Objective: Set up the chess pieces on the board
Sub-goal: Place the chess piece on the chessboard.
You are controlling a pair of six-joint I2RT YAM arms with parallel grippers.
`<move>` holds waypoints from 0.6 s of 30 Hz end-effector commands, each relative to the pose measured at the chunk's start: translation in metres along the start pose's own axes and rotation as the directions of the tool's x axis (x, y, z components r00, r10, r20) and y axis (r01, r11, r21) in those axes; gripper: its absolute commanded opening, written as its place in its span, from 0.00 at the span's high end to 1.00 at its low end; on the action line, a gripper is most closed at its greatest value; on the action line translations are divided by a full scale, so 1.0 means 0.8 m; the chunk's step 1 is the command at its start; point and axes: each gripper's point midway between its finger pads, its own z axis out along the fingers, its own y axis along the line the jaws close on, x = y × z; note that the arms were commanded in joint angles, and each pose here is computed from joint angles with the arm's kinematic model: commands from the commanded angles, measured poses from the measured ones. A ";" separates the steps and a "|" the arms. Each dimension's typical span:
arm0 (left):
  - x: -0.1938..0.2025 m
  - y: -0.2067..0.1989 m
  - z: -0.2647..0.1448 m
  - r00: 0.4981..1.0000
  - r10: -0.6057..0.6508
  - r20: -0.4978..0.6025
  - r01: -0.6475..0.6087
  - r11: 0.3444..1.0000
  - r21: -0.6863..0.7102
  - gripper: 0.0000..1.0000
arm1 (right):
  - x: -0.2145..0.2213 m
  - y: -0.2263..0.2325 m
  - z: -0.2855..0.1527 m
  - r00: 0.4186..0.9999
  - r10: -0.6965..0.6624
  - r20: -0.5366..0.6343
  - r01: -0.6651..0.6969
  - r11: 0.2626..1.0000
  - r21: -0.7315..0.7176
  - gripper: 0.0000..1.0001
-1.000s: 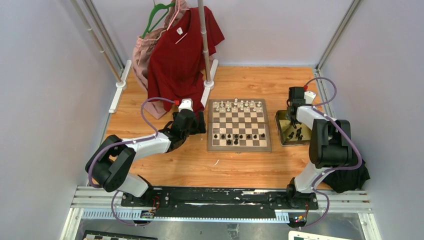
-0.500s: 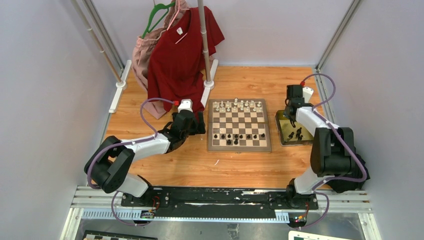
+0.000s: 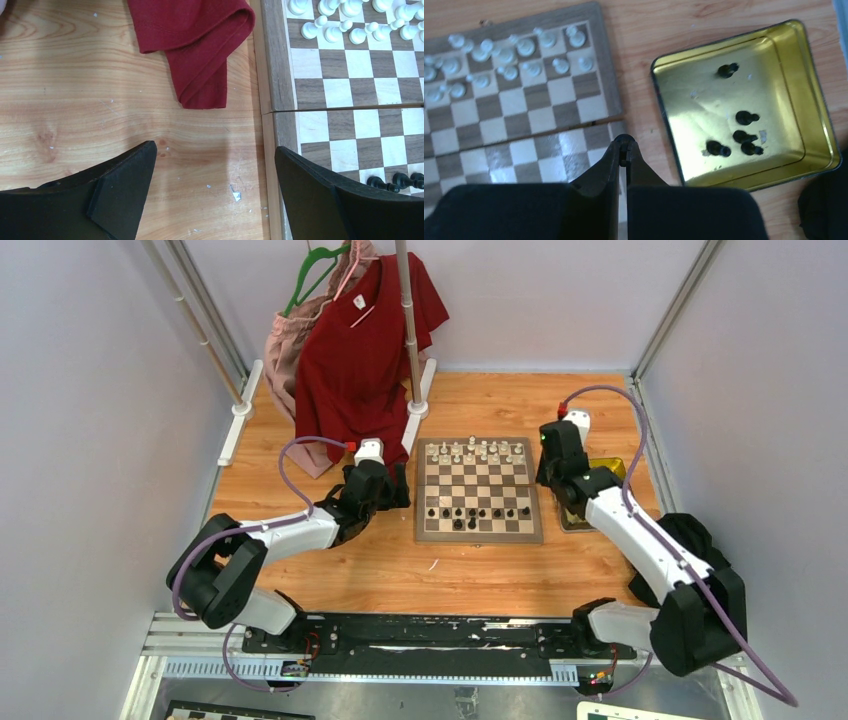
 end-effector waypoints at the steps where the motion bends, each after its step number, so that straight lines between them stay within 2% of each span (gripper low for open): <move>1: -0.007 0.001 -0.001 0.999 0.002 0.033 -0.001 1.000 -0.009 0.06 | 0.047 0.014 -0.035 0.991 -0.123 -0.058 0.120 0.992 -0.049 1.00; 10: -0.003 0.002 0.001 1.000 0.007 0.025 -0.007 1.000 -0.011 0.06 | 0.110 0.053 -0.077 0.976 -0.205 -0.078 0.189 0.966 -0.174 1.00; 18: -0.001 0.002 0.003 1.000 0.009 0.020 -0.009 1.000 -0.016 0.06 | 0.145 0.060 -0.073 0.961 -0.247 -0.127 0.221 0.957 -0.187 1.00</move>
